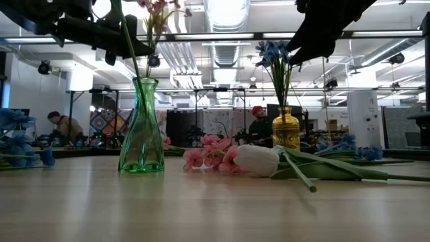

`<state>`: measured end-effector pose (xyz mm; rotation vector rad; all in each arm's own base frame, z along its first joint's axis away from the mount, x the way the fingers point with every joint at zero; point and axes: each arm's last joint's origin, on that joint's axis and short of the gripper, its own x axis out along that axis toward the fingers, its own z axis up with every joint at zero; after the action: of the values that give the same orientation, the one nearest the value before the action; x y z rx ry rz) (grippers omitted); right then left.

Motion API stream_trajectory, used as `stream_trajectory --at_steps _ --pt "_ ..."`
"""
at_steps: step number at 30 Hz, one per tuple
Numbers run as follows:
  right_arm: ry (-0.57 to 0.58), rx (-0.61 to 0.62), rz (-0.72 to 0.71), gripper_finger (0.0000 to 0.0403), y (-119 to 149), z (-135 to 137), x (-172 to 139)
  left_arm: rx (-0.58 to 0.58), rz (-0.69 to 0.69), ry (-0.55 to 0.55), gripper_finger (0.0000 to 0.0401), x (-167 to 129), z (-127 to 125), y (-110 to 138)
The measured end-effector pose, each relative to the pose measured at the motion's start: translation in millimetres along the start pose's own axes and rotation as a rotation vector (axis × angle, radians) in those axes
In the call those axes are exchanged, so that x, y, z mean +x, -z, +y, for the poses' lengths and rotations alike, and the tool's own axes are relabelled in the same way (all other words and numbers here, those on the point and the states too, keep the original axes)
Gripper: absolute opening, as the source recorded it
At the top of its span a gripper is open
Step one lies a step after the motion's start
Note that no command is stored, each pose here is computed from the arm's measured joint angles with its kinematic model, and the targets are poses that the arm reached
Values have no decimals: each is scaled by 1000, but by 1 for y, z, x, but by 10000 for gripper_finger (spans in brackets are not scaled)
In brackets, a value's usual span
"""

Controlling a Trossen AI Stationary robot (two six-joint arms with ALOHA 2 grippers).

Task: Sort flowers into vase by color
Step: Put the bottom left pink flowers into the pink vase

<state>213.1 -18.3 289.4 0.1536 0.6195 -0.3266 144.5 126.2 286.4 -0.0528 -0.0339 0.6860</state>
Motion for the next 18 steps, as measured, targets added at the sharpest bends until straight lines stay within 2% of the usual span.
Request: stream_trajectory --at_steps 8,18 --pt "0 -4 0 327 0 0 0 7 7 -2 0 1 0 6" --pt "0 -4 0 327 0 0 0 -12 -44 2 0 -6 2 40"
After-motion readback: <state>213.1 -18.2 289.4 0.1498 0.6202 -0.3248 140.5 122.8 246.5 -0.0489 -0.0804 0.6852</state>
